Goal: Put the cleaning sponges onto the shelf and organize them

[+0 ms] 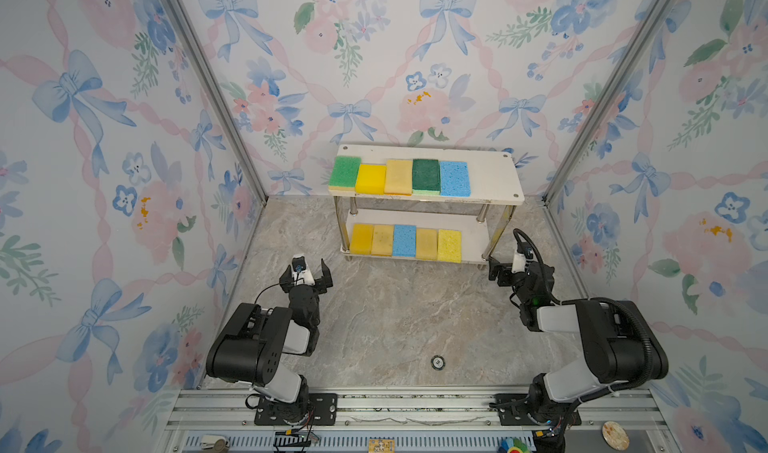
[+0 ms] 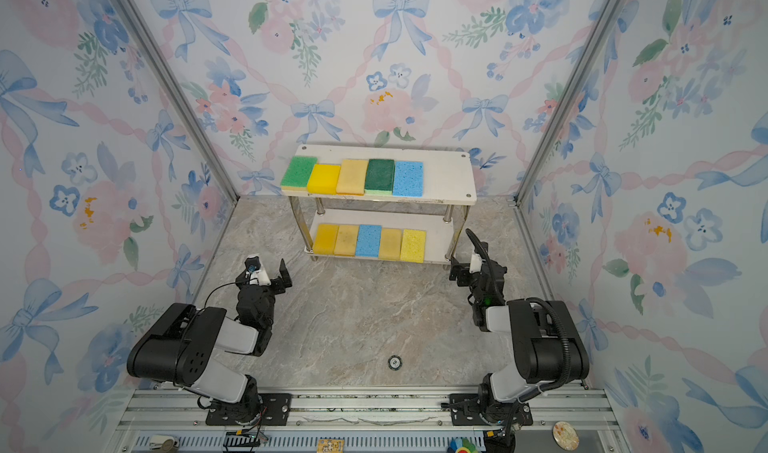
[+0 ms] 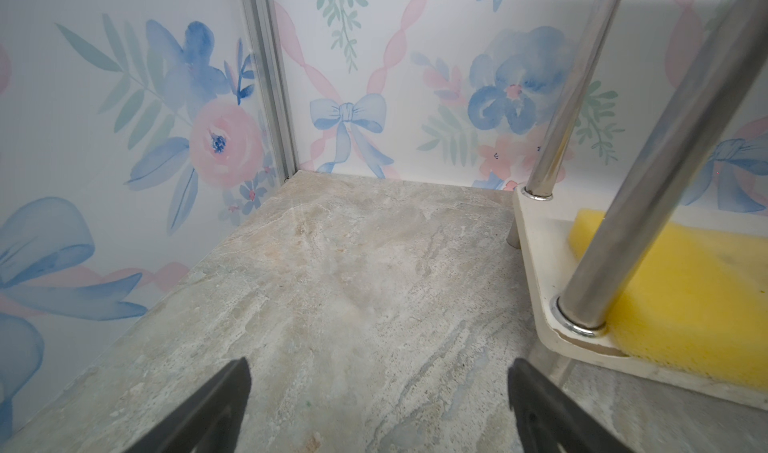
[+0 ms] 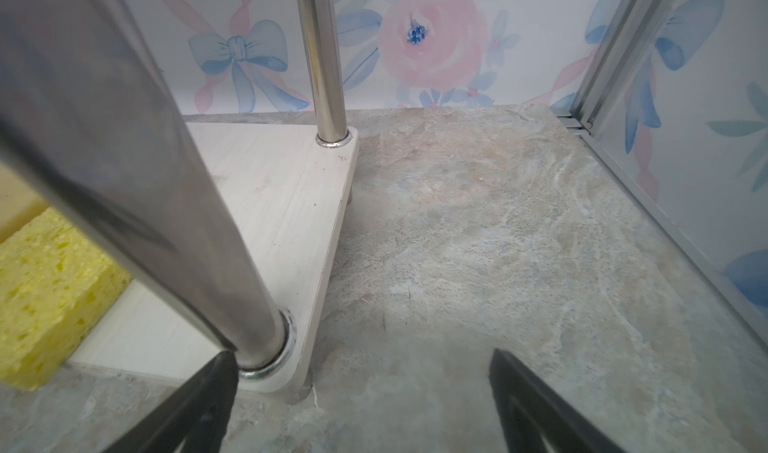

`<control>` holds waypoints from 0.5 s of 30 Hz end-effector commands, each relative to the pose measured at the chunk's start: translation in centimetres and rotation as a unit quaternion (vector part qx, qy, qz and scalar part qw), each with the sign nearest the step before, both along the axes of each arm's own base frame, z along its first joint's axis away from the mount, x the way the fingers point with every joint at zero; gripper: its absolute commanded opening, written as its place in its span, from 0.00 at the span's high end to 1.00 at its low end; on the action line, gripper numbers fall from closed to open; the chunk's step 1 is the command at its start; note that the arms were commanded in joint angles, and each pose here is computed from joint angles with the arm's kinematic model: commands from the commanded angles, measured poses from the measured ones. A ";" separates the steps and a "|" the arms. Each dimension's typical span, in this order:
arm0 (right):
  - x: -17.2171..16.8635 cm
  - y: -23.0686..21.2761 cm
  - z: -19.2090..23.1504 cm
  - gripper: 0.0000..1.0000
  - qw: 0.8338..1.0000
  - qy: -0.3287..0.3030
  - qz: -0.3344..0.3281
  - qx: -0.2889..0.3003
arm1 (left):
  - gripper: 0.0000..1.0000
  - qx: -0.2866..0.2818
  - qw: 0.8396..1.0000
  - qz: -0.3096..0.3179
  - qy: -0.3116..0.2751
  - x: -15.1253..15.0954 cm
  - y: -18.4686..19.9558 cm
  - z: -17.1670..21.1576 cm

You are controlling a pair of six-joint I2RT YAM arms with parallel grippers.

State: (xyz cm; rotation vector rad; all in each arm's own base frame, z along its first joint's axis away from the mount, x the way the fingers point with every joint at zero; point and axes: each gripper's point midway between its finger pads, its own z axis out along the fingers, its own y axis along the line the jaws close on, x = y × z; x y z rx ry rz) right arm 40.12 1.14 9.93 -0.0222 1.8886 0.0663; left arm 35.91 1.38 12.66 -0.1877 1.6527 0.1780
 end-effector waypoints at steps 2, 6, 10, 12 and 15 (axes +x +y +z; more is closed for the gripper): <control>-0.1 -0.3 -0.2 0.03 1.000 0.007 -0.009 -0.012 | 0.02 -0.001 1.000 0.006 -0.008 -0.1 0.1 0.3; -0.1 -0.4 -0.2 0.03 1.000 0.006 -0.010 -0.012 | 0.02 -0.001 1.000 0.006 -0.009 0.0 0.1 0.4; -0.1 -0.4 -0.2 0.03 1.000 0.007 -0.010 -0.012 | 0.02 0.000 1.000 0.007 -0.008 0.0 0.2 0.3; -0.1 -0.4 -0.3 0.03 1.000 0.008 -0.010 -0.012 | 0.02 0.000 1.000 0.006 -0.007 0.0 0.1 0.3; -0.1 -0.4 -0.3 0.03 1.000 0.008 -0.010 -0.012 | 0.02 0.000 1.000 0.005 -0.008 0.1 0.1 0.4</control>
